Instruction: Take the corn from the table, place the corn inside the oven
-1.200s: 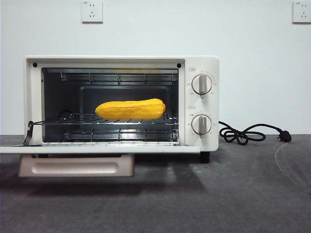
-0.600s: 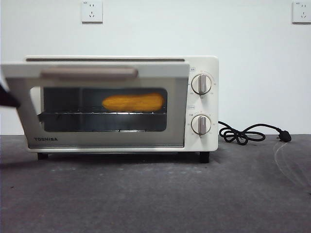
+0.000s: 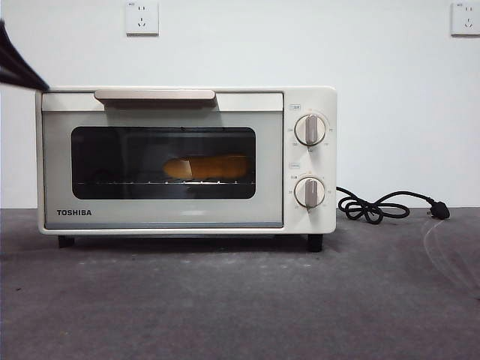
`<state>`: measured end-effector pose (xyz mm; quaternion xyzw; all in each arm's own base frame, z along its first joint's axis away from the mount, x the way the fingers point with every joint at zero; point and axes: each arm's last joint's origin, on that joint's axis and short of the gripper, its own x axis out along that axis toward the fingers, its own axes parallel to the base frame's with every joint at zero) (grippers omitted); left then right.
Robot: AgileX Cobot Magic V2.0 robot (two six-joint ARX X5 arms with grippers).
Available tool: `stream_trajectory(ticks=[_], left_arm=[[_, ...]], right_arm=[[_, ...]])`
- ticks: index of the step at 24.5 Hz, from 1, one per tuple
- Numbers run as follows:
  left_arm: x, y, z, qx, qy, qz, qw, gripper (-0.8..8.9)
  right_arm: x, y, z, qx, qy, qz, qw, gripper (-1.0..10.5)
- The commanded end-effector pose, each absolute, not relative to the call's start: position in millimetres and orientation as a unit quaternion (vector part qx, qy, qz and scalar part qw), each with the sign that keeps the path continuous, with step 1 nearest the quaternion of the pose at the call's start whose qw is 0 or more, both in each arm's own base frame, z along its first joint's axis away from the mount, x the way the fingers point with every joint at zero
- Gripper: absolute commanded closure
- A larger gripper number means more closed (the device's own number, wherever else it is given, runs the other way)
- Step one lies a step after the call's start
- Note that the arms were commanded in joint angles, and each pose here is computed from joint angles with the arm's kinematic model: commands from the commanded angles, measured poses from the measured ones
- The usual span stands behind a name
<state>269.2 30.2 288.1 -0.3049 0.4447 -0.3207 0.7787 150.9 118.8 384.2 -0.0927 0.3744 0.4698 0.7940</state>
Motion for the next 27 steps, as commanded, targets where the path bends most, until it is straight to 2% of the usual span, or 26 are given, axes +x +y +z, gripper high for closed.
stream_trajectory(ticks=[1,9,14,21,27], left_arm=[[248,24,306,-0.240,0.431,-0.326,0.806,8.21],[170,8,363,-0.154,0.358,-0.252,0.886,8.21],[125,-2,386,-0.135,0.298,-0.186,0.926,8.21],[90,-9,396,-0.136,0.250,-0.181,0.942,8.21],[87,-9,394,-0.164,0.266,-0.175,0.934,8.18]], right_arm=[[153,119,386,-0.100,0.363,0.463,0.803,9.6],[158,115,385,-0.144,0.361,0.367,0.845,9.6],[158,115,385,-0.147,0.362,0.360,0.847,9.6],[158,114,384,-0.147,0.365,0.360,0.846,9.6],[158,114,384,-0.148,0.364,0.360,0.846,9.5]])
